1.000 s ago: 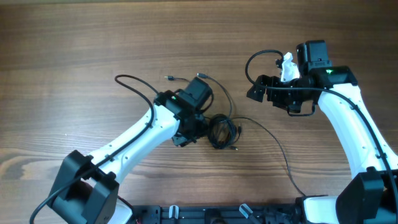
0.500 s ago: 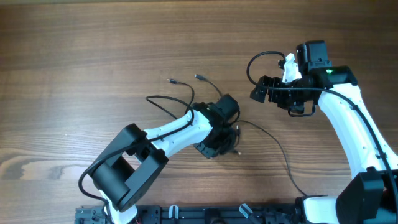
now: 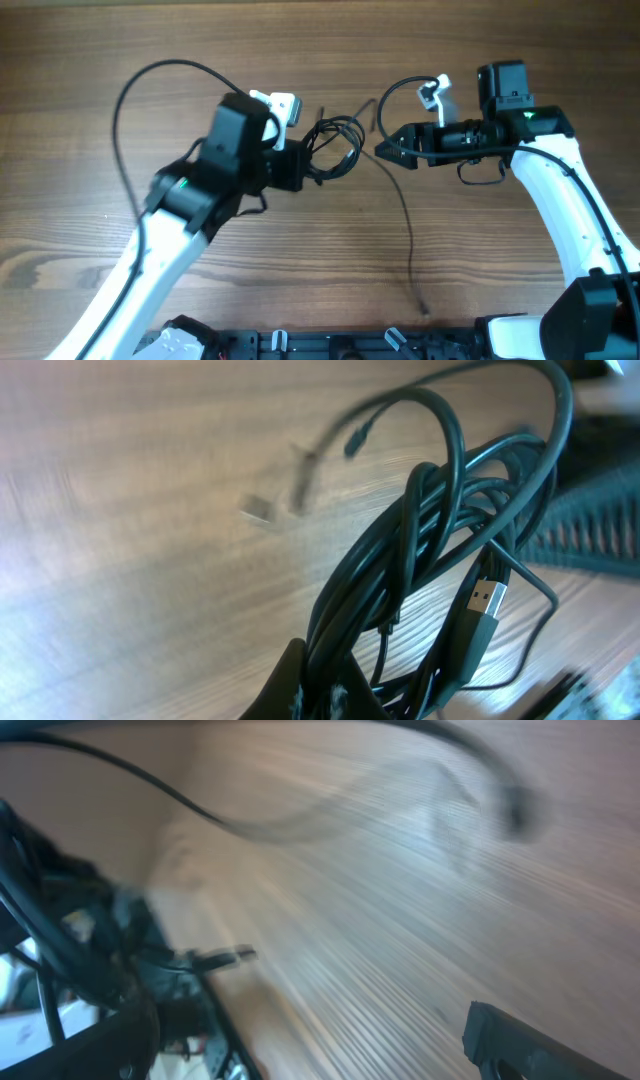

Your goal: Untangle cables

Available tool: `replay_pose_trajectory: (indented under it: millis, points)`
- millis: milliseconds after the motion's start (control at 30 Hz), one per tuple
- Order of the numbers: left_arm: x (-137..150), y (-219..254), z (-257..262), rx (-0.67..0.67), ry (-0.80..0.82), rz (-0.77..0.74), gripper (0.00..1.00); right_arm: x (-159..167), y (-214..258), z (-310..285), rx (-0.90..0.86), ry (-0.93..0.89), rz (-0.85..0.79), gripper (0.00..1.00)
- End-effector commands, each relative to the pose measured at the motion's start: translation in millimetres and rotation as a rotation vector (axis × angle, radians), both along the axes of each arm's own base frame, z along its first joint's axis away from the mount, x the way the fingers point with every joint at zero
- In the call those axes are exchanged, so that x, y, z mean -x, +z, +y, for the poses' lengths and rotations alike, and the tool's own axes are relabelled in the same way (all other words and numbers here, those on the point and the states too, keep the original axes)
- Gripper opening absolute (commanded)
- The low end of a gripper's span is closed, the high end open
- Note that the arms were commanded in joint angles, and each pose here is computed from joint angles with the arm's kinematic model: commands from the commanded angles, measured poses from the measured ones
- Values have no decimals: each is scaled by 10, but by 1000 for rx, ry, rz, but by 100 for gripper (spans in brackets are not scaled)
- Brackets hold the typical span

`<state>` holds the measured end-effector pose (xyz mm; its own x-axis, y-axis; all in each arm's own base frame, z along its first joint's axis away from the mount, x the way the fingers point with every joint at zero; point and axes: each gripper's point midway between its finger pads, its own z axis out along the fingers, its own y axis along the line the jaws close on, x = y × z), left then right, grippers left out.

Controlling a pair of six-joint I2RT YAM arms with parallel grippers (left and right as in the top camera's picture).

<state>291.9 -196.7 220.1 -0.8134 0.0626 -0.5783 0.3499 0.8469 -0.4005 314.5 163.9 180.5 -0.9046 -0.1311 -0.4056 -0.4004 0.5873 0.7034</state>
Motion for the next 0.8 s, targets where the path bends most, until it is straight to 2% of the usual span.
replay_pose_trajectory:
  millis: [0,100,133,167,200,267,333,367,433,467,500,567,600,700,767]
  points:
    - [108,424,88,-124,-216,-298,4,150,496,358,-283,233,-203,100]
    - [-37,335,468,-291,-37,-294,4,136,472,438,-256,256,-240,99]
    - [-106,315,659,-358,69,-289,4,95,403,410,-210,233,-233,99]
    - [-205,358,964,-444,253,-303,4,6,251,332,-110,178,-212,96]
    - [-250,410,1138,-497,350,-324,4,-36,183,288,-64,144,-194,92]
    - [-268,442,1218,-531,386,-340,4,-9,218,318,-89,159,-194,85]
    - [-254,419,1170,-525,348,-334,4,55,347,438,-164,231,-255,84]
    - [-215,366,1026,-514,228,-328,4,60,404,501,-188,261,-295,84]
    - [-52,249,702,-468,-46,-313,4,-49,501,605,-207,242,-331,75]
    - [12,209,644,-457,-104,-300,4,-121,538,623,-211,207,-320,72]
    - [80,162,612,-447,-148,-277,4,-198,577,632,-215,172,-318,67]
    - [201,69,615,-450,-216,-232,4,-362,715,649,-257,75,-274,43]
    - [220,48,636,-454,-218,-219,4,-414,785,664,-292,23,-213,36]
    - [180,63,676,-454,-199,-224,4,-403,779,706,-359,-106,76,35]
    - [143,93,670,-448,-191,-241,4,-287,716,885,-359,-74,146,45]
